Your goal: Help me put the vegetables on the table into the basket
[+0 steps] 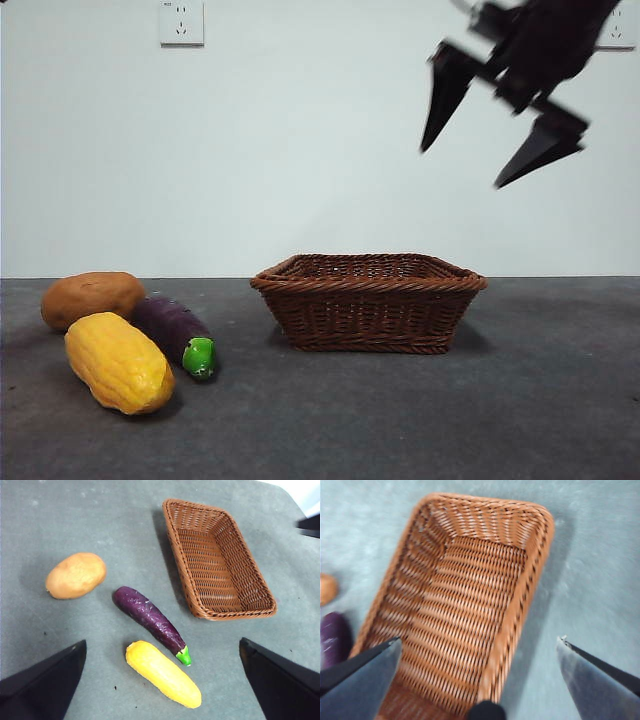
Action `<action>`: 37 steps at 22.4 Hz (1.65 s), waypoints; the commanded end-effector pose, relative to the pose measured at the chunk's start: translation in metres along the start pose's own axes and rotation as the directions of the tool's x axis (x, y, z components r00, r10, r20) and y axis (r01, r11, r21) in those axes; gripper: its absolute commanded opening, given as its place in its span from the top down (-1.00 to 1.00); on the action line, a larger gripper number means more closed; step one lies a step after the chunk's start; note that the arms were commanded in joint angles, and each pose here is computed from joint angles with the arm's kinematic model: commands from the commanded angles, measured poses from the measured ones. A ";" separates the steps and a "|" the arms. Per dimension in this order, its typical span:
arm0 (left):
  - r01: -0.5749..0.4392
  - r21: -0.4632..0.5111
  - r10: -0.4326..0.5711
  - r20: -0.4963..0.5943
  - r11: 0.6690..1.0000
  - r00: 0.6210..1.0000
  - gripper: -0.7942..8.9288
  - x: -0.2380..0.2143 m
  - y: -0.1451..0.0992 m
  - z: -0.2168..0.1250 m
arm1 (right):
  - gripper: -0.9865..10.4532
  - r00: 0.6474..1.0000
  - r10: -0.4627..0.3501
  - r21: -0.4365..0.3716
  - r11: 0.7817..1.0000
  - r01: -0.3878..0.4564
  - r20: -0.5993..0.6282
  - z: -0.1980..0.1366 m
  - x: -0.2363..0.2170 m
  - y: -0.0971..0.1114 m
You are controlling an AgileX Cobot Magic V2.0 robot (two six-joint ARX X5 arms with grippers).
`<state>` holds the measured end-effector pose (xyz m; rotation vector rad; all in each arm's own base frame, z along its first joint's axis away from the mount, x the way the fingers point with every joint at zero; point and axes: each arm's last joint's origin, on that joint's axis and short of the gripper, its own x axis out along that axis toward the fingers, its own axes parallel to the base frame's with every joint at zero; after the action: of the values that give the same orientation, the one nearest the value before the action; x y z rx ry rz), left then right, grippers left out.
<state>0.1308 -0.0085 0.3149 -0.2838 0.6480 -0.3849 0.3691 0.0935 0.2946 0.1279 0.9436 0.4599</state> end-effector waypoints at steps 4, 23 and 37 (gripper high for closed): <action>0.007 0.011 -0.007 0.008 1.000 1.000 -0.48 -0.001 -0.001 0.002 | -0.16 0.992 -0.044 0.015 0.999 0.046 -0.115 0.012 0.062 -0.008; -0.009 -0.015 0.008 -0.049 1.000 0.999 -0.45 0.013 0.006 0.004 | 0.85 0.952 -0.087 0.038 0.994 0.103 -0.293 -0.014 0.135 -0.027; -0.090 -0.213 0.007 -0.362 0.973 0.932 -0.45 0.076 0.004 -0.005 | 0.85 0.985 -0.037 -0.155 0.986 0.064 0.168 0.020 -0.099 0.047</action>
<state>0.1836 -0.0384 0.2681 -0.3932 1.0652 -0.3287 0.3206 0.0941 0.3933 -0.0039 0.7587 0.4551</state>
